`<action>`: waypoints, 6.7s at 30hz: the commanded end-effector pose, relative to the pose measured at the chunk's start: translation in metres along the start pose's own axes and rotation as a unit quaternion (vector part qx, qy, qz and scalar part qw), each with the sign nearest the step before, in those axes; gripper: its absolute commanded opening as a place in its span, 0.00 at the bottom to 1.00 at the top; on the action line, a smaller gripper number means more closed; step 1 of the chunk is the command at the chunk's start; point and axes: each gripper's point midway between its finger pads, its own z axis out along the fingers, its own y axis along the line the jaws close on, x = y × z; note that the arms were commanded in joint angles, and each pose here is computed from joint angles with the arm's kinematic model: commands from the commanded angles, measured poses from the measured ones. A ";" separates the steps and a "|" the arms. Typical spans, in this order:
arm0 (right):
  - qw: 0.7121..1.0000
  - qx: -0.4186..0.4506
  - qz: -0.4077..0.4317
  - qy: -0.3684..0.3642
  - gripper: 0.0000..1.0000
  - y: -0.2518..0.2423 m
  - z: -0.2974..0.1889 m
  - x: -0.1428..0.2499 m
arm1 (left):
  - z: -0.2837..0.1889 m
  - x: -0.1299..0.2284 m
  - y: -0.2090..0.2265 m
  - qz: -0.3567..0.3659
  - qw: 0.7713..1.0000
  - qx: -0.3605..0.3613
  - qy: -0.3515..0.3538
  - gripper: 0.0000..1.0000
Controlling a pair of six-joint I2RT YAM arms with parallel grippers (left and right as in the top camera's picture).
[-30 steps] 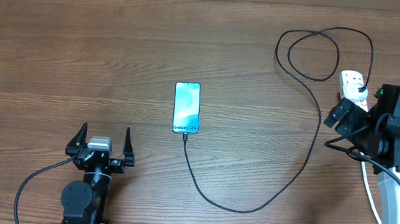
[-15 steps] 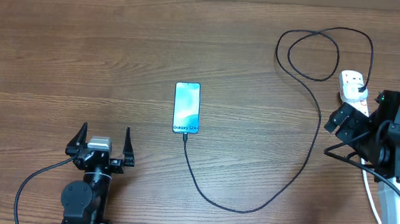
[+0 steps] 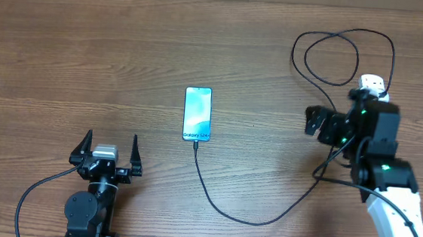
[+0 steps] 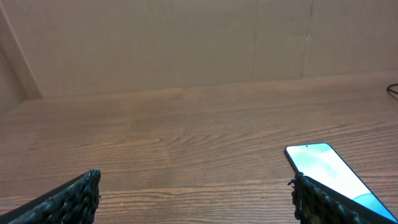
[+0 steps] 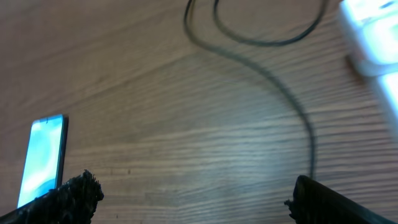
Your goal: Plug charger to phone and switch on socket
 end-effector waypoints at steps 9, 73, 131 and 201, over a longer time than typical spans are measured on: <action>0.997 -0.074 -0.025 -0.005 1.00 0.009 0.028 0.047 | 0.000 0.000 0.002 0.013 1.000 -0.006 -0.002 1.00; 0.928 -0.197 -0.126 -0.290 1.00 0.042 -0.057 0.070 | 0.000 0.000 0.002 0.013 1.000 -0.006 -0.002 0.99; 0.910 -0.206 -0.137 -0.334 1.00 0.048 -0.076 0.059 | 0.000 0.000 0.002 0.013 1.000 -0.006 -0.002 0.99; 0.910 -0.206 -0.137 -0.334 1.00 0.048 -0.076 0.059 | 0.000 0.000 0.002 0.013 1.000 -0.006 -0.002 1.00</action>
